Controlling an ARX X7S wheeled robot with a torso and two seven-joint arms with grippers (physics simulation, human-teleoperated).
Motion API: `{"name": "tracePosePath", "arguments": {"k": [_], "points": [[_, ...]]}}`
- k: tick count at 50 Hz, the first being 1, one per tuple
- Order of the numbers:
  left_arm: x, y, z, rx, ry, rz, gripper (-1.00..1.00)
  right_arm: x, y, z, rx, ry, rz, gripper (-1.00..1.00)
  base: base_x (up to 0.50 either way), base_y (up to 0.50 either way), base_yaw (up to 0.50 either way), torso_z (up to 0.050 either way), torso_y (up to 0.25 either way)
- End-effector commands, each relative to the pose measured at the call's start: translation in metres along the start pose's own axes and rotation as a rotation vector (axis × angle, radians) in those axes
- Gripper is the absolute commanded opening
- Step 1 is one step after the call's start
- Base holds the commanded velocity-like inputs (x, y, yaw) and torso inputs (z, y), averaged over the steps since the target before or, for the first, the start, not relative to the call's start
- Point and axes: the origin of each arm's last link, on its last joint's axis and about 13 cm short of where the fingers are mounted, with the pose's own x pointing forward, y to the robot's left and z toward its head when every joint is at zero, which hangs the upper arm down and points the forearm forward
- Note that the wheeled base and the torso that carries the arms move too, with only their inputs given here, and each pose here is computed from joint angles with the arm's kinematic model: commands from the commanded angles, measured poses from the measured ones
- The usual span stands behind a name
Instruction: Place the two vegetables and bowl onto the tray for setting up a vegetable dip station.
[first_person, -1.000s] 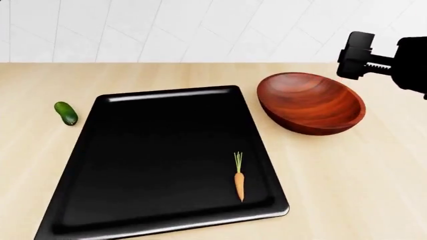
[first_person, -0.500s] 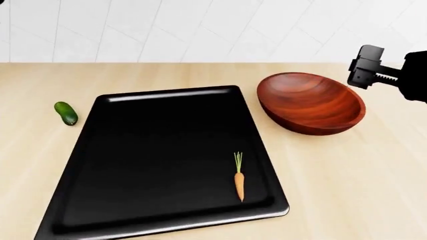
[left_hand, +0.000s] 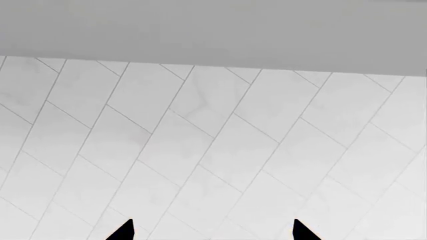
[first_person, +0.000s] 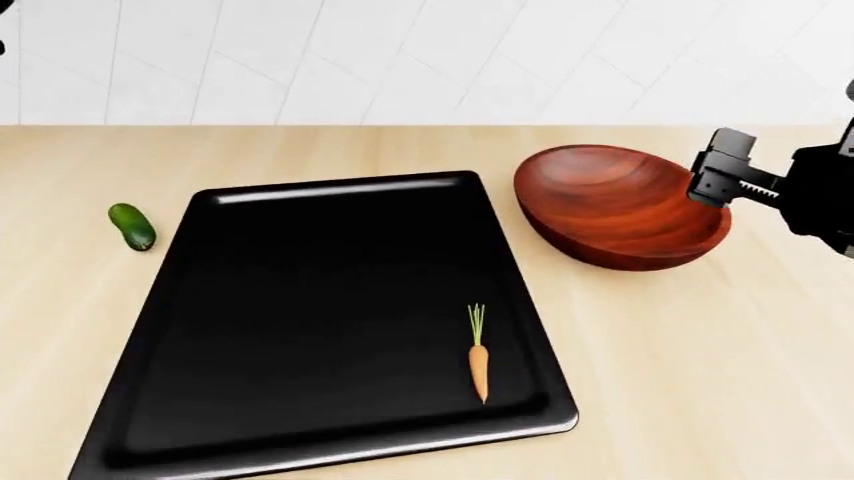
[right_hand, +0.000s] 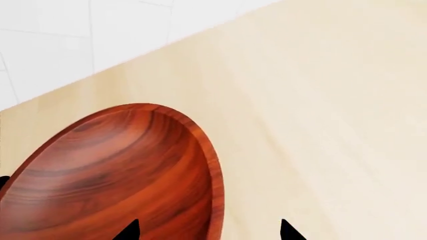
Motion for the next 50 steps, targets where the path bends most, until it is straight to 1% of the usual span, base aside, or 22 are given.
{"name": "tracePosePath", "arguments": {"k": [1,6,17,22,29,44,45,50], "points": [[0.000,0.000,0.000,0.001,0.001,-0.002,1.00,0.013,0.003,-0.005,0.026,0.023,0.018,1.00,0.00,0.00,0.00,0.000,0.000],[0.000,0.000,0.000,0.001,0.001,-0.003,1.00,0.017,0.006,-0.006,0.031,0.030,0.028,1.00,0.00,0.00,0.00,0.000,0.000],[-0.001,-0.001,-0.001,0.002,-0.001,-0.004,1.00,0.028,-0.002,-0.021,0.065,0.057,0.012,1.00,0.00,0.00,0.00,0.000,0.000],[-0.001,-0.001,-0.001,0.004,-0.001,-0.005,1.00,0.035,-0.003,-0.028,0.076,0.070,0.016,1.00,0.00,0.00,0.00,0.000,0.000],[-0.001,-0.001,-0.001,0.004,-0.001,-0.005,1.00,0.041,-0.001,-0.034,0.076,0.086,0.022,1.00,0.00,0.00,0.00,0.000,0.000],[-0.001,-0.001,0.000,0.002,-0.001,-0.005,1.00,0.047,0.005,-0.036,0.070,0.087,0.047,1.00,0.00,0.00,0.00,0.000,0.000],[-0.001,-0.001,0.000,0.002,-0.001,-0.005,1.00,0.046,0.006,-0.037,0.069,0.086,0.051,-1.00,0.00,0.00,0.00,0.000,0.000],[-0.001,-0.001,0.000,0.001,-0.001,-0.005,1.00,0.045,0.006,-0.036,0.073,0.079,0.053,-1.00,0.00,0.00,0.00,0.000,0.000]]}}
